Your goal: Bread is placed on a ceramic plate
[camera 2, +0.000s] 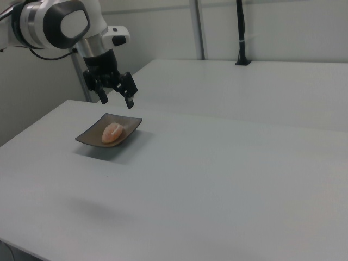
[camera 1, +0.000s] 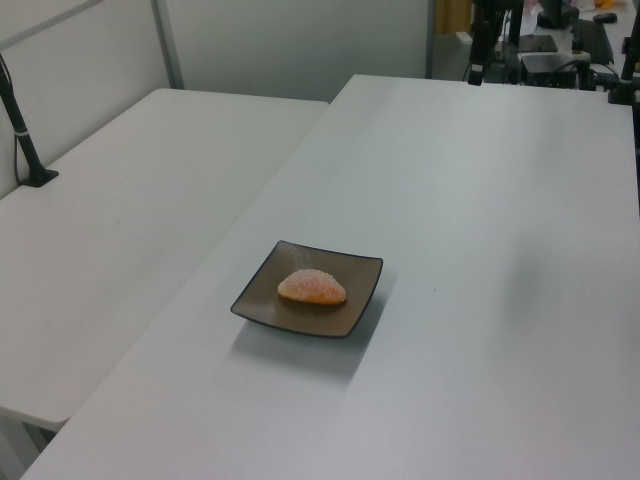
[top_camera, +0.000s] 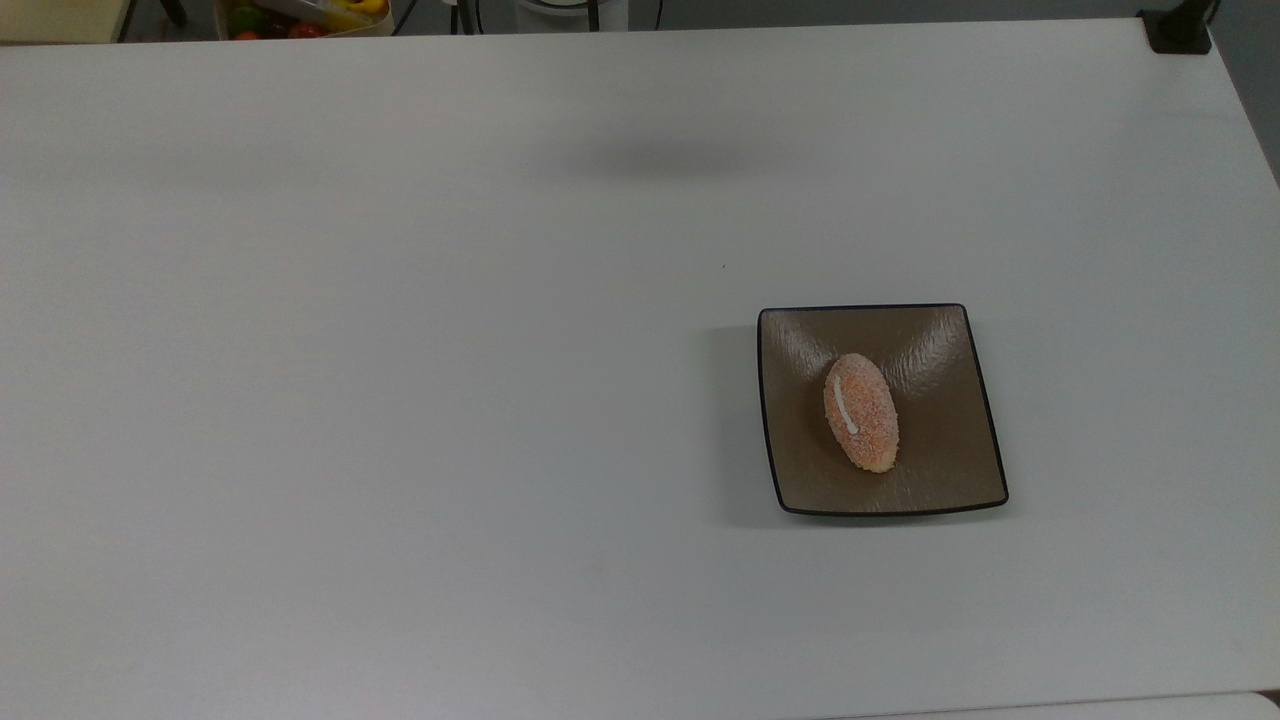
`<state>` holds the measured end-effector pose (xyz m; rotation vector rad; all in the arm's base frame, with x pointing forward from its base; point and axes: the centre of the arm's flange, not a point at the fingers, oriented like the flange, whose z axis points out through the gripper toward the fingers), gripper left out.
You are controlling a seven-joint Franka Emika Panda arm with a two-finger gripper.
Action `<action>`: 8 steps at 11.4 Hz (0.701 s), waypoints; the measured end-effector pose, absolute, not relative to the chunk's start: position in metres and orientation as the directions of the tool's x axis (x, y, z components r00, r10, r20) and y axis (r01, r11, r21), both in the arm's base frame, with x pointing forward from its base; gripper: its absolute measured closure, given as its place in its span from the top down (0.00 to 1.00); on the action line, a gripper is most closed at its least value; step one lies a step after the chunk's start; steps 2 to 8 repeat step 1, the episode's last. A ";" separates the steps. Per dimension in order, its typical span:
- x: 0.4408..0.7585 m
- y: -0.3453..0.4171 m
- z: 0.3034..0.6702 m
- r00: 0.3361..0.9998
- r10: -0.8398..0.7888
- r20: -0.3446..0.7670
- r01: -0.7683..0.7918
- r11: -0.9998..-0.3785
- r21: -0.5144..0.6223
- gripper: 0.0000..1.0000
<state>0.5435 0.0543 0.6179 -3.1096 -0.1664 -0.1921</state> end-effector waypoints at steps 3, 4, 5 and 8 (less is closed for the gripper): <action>0.544 0.053 0.618 0.987 0.102 0.125 0.105 -0.994 -0.016 1.00; 0.544 0.053 0.618 0.987 0.102 0.125 0.105 -0.994 -0.016 1.00; 0.544 0.053 0.618 0.987 0.102 0.125 0.105 -0.994 -0.016 1.00; 0.544 0.053 0.618 0.987 0.102 0.125 0.105 -0.994 -0.016 1.00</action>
